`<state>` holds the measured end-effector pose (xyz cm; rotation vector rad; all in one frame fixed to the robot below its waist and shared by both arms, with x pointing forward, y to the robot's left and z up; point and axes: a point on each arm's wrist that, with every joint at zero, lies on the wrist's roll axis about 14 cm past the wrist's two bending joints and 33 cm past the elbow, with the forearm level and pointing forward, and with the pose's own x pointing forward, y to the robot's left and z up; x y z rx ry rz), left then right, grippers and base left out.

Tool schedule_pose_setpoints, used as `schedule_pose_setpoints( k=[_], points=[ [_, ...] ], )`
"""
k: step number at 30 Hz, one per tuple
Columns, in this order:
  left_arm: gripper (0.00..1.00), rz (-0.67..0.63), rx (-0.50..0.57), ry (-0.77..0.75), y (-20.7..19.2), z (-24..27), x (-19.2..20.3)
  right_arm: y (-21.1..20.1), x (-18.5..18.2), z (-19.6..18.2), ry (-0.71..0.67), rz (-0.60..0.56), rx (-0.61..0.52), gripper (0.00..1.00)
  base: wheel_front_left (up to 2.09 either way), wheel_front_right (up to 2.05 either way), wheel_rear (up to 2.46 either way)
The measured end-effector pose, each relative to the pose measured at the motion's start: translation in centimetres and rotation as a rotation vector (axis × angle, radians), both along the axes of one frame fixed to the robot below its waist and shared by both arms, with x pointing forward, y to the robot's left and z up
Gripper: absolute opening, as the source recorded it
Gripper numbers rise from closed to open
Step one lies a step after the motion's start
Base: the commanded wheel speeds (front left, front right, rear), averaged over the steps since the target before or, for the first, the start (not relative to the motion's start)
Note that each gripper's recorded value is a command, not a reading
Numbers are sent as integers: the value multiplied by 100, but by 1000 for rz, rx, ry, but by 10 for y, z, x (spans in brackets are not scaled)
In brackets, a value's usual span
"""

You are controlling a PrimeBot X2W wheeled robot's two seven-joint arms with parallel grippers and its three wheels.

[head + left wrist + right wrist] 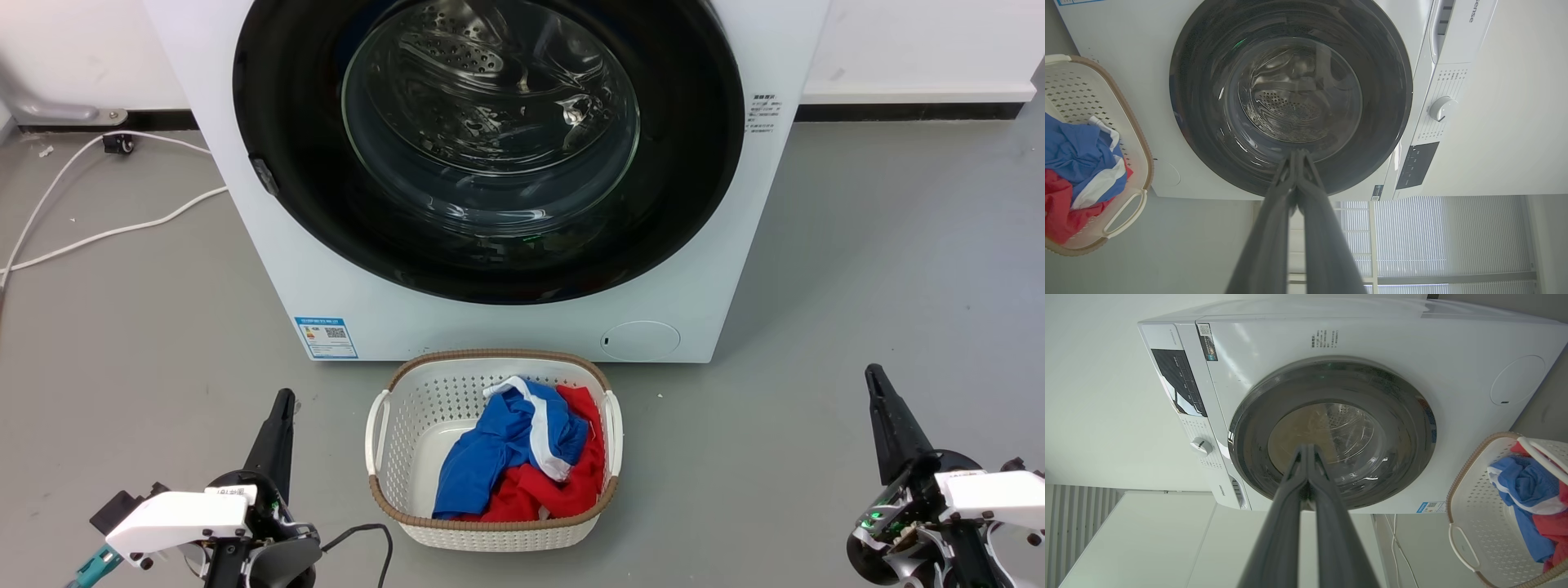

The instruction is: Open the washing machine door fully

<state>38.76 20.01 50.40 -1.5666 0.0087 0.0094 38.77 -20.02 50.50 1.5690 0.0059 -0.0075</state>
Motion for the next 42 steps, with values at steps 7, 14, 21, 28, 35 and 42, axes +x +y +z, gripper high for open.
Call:
schedule_pose_setpoints(
  k=[7,14,21,28,35,42],
  points=[
    [0,0,-2,-1,0,0,0,0,0,0,1,1,0,0,0,0,0],
    [0,1,-3,-1,0,0,0,0,0,0,1,0,1,0,0,0,0],
    [0,1,-3,-1,0,0,0,-1,0,0,1,-1,1,0,0,0,0],
    [0,-1,-3,-1,0,0,0,-1,0,-1,1,-1,2,0,0,0,0],
    [0,0,-3,-1,0,0,0,0,0,-1,1,1,1,0,0,0,0],
    [0,0,-4,-1,0,0,0,0,0,-1,2,0,2,0,0,0,0]
  ],
)
